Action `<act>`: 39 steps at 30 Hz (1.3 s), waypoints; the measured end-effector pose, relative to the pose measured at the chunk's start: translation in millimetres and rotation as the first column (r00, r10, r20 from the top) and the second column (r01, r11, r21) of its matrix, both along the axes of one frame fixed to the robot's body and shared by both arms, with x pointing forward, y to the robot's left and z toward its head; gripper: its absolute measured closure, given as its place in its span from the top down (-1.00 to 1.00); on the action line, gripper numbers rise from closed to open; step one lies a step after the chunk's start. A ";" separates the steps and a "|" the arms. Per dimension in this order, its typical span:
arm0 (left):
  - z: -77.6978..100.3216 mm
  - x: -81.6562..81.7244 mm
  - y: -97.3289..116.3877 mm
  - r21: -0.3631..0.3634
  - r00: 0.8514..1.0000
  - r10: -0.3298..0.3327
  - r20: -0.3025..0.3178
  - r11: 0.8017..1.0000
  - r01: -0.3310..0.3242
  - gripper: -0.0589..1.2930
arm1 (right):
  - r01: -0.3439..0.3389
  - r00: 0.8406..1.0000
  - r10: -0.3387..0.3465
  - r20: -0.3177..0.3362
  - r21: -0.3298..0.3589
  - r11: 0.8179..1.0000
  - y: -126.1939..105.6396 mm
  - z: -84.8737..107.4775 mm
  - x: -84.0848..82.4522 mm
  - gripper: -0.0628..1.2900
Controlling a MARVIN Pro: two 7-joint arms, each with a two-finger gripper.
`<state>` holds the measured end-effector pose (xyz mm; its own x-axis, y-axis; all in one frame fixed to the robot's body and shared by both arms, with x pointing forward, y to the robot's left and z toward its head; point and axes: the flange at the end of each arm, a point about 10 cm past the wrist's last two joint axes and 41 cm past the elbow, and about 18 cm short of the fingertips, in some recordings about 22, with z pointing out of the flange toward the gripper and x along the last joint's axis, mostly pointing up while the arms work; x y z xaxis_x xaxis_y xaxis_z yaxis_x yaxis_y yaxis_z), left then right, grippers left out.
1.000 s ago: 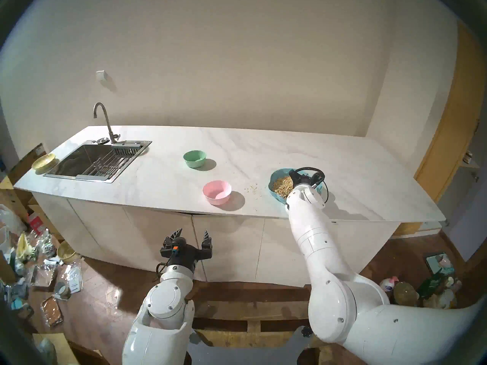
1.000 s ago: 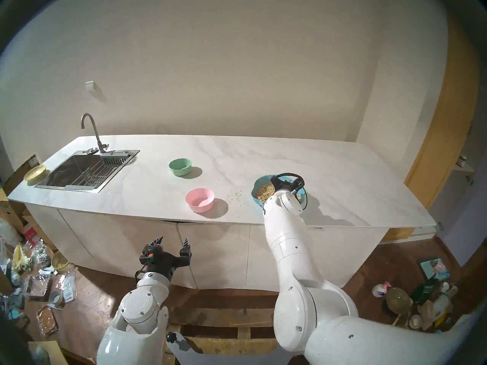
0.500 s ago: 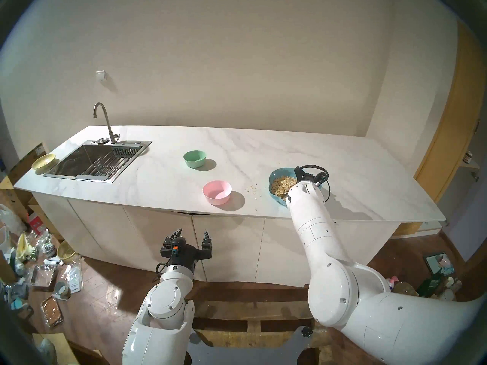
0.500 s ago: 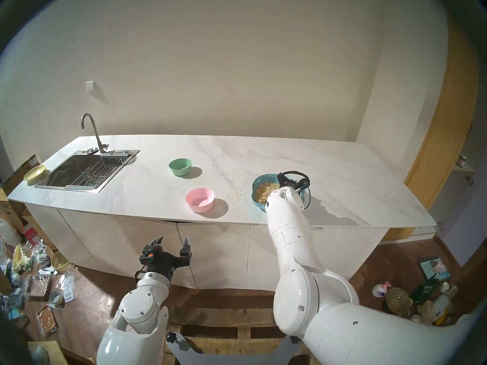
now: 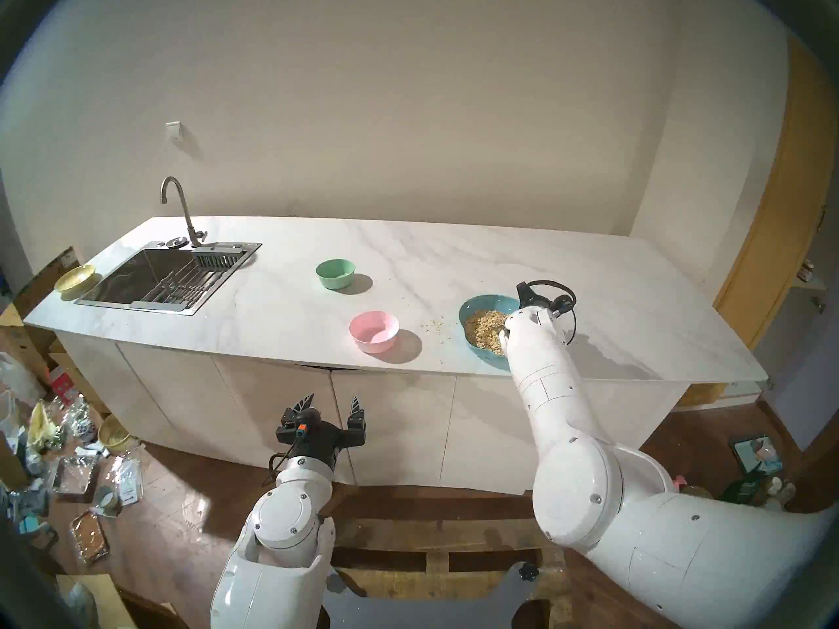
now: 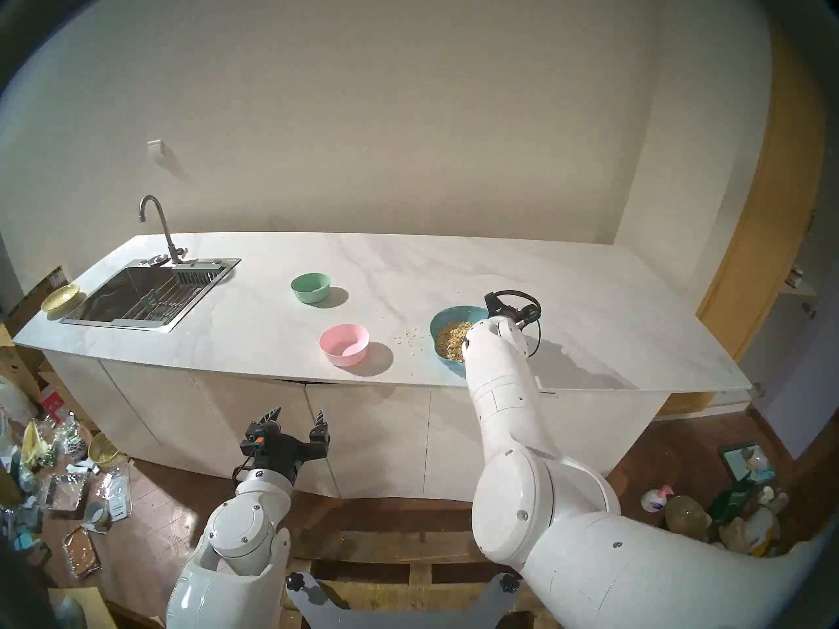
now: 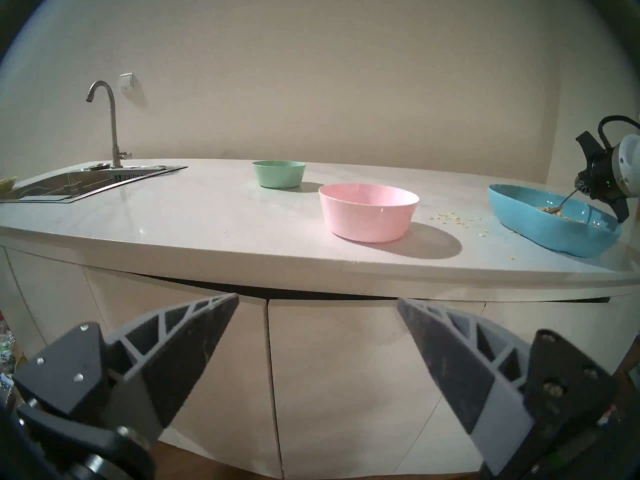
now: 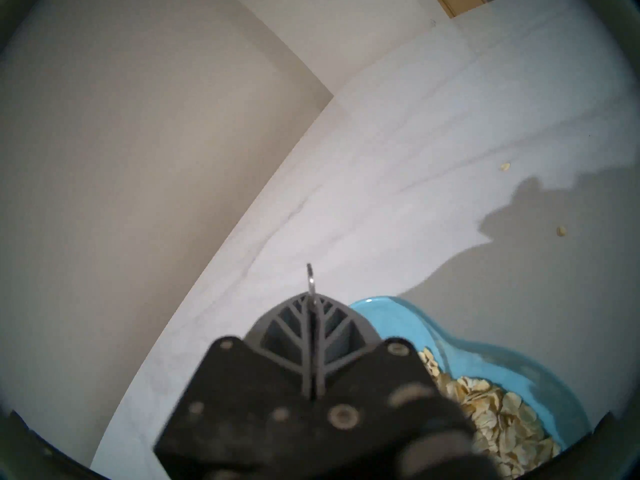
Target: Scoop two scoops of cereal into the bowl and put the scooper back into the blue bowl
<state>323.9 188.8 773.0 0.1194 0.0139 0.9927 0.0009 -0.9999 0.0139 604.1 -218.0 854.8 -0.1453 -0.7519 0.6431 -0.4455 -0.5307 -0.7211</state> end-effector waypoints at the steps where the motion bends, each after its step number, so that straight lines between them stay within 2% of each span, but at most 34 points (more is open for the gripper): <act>1: 0.0 0.0 0.0 0.000 1.000 0.000 0.000 1.000 0.000 0.93 | -0.003 1.000 0.003 0.001 -0.002 1.000 1.2 0.8 0.4 -0.94; 11: -0.3 0.0 0.0 0.000 1.000 0.000 -0.001 1.000 0.000 0.93 | -0.051 0.998 0.052 0.021 -0.021 0.998 19.0 19.7 8.6 -0.94; 19: -0.2 0.0 0.0 0.000 1.000 0.000 -0.001 1.000 0.000 0.93 | -0.041 0.997 0.042 0.067 -0.022 0.999 15.8 39.5 11.1 -0.94; 22: -0.2 0.0 0.0 0.000 1.000 0.000 0.000 1.000 0.000 0.93 | -0.019 0.994 0.021 0.104 -0.020 1.000 8.0 46.6 4.9 -0.94; 26: 0.1 0.0 0.0 0.000 1.000 0.000 0.000 1.000 0.000 0.93 | 0.029 0.987 -0.027 0.161 -0.012 0.999 -10.6 54.3 -13.2 -0.94; 29: 0.1 -0.1 0.0 0.000 1.000 0.000 0.000 1.000 0.000 0.93 | 0.044 0.985 -0.044 0.169 0.002 0.999 -18.4 51.7 -22.1 -0.94; 33: 0.2 -0.1 0.0 0.000 1.000 0.000 0.000 1.000 0.000 0.93 | 0.046 0.989 -0.049 0.142 0.026 0.999 -21.1 36.1 -29.9 -0.94; 39: 0.1 -0.1 0.0 0.000 1.000 0.000 0.000 1.000 0.000 0.93 | 0.050 0.990 -0.059 0.131 0.068 0.996 -22.1 28.5 -32.9 -0.94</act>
